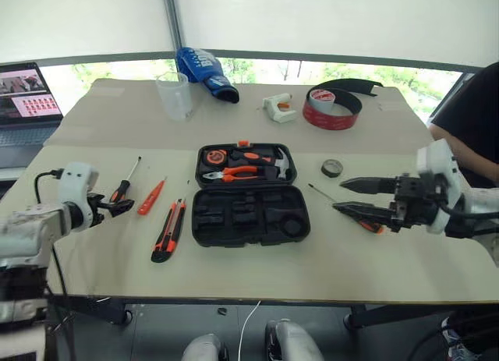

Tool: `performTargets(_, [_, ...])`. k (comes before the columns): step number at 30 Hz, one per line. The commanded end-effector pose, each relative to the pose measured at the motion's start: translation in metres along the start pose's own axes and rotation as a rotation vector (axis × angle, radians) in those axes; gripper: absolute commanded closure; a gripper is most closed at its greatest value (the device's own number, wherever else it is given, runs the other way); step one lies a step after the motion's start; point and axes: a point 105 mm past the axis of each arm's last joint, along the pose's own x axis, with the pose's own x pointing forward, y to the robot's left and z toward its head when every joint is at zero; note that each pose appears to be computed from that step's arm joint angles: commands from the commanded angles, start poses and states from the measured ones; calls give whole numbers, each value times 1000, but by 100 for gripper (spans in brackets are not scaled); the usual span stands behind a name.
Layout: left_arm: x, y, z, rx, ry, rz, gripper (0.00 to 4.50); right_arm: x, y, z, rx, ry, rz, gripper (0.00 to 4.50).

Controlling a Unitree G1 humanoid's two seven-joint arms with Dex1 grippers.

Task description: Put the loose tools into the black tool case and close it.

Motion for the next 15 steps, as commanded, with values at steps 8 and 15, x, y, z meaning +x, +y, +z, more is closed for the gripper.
performTargets(8, [27, 17, -11, 28, 50, 58, 184, 3, 9, 4, -45, -6, 4, 120])
performTargets(15, [20, 18, 38, 206, -160, 77, 356, -2, 7, -3, -40, 22, -27, 120])
